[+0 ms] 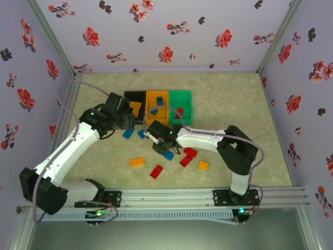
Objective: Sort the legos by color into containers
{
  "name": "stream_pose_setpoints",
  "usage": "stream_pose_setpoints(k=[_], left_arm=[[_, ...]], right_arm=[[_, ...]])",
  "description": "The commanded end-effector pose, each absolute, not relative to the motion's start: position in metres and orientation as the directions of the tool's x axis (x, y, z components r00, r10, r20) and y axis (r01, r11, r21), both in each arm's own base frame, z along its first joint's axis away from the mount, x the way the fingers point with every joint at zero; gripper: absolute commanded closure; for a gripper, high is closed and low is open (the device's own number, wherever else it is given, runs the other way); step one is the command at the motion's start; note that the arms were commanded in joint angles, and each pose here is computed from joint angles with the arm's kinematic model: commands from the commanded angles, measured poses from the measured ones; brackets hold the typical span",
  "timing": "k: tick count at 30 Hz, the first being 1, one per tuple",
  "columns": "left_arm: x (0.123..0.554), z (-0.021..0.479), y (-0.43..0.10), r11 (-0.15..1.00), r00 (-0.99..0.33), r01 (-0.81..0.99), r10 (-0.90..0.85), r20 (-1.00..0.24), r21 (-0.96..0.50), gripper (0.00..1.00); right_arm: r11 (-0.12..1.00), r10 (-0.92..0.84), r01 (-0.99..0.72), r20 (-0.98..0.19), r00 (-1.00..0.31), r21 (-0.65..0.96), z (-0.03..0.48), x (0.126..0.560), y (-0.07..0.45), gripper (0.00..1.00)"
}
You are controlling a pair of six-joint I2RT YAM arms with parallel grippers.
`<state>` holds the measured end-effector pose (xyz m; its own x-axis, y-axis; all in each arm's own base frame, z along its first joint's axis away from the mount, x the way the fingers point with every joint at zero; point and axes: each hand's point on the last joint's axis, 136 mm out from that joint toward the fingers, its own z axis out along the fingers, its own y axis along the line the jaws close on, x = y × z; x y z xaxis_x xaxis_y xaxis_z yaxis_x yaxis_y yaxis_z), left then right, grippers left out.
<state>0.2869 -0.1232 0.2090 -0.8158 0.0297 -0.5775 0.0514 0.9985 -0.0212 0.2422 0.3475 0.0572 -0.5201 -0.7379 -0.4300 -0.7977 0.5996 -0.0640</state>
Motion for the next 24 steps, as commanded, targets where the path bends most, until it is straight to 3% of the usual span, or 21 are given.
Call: stream_pose_setpoints(k=[1,7,14,24], left_arm=[[0.283,0.211,-0.113,0.999,-0.814,0.048,0.047,-0.579,0.015,0.24],[0.284,0.218,-0.115,0.999,-0.808,0.051,0.045,-0.587,0.005,0.23],[0.287,0.218,-0.122,0.997,-0.803,0.063,0.03,-0.595,-0.035,0.23],[0.283,0.21,-0.132,0.993,-0.81,0.073,0.003,-0.586,-0.094,0.24]], right_arm=[[0.696,-0.608,-0.717,-0.569,-0.554,-0.046,0.099,0.274,0.346,0.8],[0.82,-0.434,-0.572,-0.676,-0.596,-0.022,0.146,0.322,0.322,0.8],[0.946,-0.183,-0.32,-0.717,-0.673,0.058,0.18,0.382,0.289,0.83],[0.98,0.1,-0.047,-0.681,-0.725,0.194,0.163,0.43,0.263,0.8]])
